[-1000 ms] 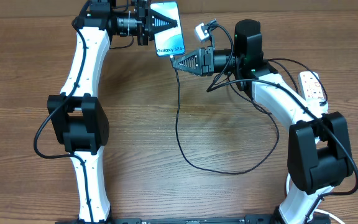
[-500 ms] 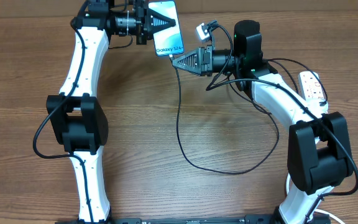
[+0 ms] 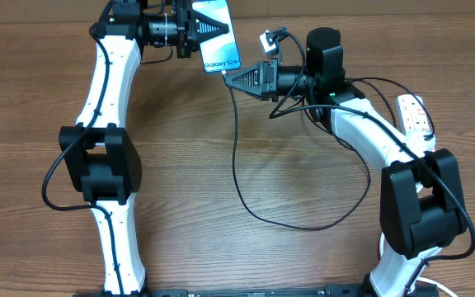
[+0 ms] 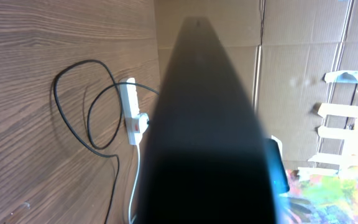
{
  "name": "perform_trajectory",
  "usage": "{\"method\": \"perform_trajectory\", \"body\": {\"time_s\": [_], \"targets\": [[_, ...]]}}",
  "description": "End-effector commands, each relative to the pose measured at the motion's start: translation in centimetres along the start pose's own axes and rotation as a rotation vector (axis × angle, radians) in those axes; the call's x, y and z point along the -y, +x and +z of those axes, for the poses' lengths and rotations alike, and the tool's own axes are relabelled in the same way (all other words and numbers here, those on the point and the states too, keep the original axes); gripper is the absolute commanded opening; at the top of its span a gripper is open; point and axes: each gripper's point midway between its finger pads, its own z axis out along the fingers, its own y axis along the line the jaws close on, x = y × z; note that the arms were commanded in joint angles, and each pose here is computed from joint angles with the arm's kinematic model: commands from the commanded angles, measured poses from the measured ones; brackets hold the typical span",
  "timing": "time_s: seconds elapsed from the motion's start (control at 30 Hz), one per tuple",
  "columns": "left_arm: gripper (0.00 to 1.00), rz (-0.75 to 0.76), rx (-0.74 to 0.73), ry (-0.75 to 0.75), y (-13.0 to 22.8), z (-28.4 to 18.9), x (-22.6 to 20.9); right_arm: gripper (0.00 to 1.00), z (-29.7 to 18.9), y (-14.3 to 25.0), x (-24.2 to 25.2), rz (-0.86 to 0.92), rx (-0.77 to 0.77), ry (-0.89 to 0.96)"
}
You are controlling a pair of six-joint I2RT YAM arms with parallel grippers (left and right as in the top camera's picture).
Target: Plug charger to phone and switch on socket
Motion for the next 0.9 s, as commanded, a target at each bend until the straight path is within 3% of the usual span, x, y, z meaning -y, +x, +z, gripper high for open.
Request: {"method": "perform_trajectory", "body": {"time_s": [0.0,0.87], "targets": [[0.04,0.034,-0.072,0.067,1.7,0.9,2.4,0.04,-0.1,-2.8,-0.6,-0.016,0.149,0.071],[0.04,0.055,-0.138,0.152,2.9,0.6,3.8,0.04,-0.1,-3.8,-2.3,-0.11,0.185,0.025]]}}
